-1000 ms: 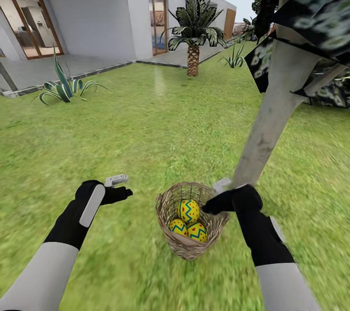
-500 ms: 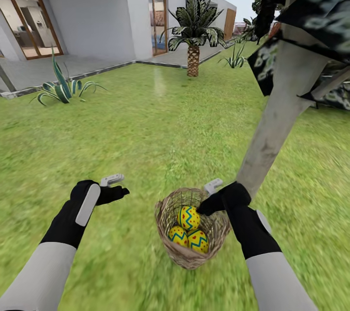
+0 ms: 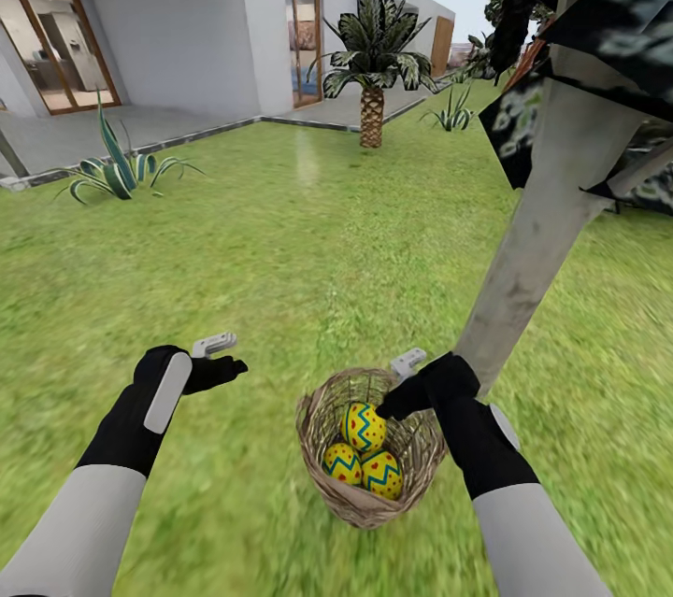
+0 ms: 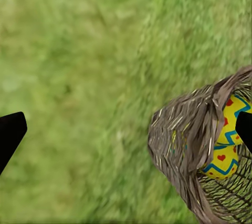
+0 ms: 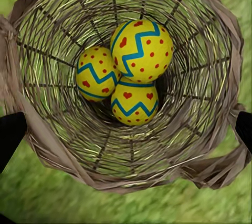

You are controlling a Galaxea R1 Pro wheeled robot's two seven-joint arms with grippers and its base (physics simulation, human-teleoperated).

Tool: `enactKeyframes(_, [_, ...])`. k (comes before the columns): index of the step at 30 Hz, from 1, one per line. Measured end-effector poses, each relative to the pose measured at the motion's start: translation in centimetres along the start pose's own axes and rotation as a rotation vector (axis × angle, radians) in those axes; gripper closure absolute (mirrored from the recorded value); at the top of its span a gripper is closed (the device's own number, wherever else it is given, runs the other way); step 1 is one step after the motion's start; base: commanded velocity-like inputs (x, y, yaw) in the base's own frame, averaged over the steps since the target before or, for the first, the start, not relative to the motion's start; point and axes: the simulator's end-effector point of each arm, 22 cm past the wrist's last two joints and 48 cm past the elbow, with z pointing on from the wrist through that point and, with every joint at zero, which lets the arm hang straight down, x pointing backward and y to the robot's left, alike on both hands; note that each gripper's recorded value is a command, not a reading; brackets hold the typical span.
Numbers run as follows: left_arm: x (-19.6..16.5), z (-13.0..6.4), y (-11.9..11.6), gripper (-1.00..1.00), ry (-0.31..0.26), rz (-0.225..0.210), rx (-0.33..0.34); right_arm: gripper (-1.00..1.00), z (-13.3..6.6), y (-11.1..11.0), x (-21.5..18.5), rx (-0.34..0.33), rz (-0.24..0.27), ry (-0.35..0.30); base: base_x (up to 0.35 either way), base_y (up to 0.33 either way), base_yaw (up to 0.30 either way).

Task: Take the three Easter eggs out of the wicker basket on the lawn in the garden, then place them on the lawn next to a single tree (choose any tree) so that all three eggs are next to the same tree and none are left in the basket.

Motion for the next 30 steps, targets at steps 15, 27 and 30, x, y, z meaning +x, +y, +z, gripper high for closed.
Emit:
enactKeyframes(15, [0.3, 0.1, 0.2, -1.00, 0.008, -0.003, -0.001, -1.00, -0.2, 0.4, -1.3, -0.013, -0.037, -0.037, 0.044, 0.000, 0.000])
enactKeyframes(27, [0.4, 0.1, 0.1, -1.00, 0.010, 0.001, -0.003, -1.00, 0.2, 0.7, -1.3, -0.002, -0.127, -0.051, 0.000, 0.000, 0.000])
enactKeyframes(30, [0.4, 0.1, 0.0, -1.00, 0.011, 0.003, -0.001, -1.00, 0.3, 1.0, -1.5, -0.001, -0.156, -0.057, 0.000, 0.000, 0.000])
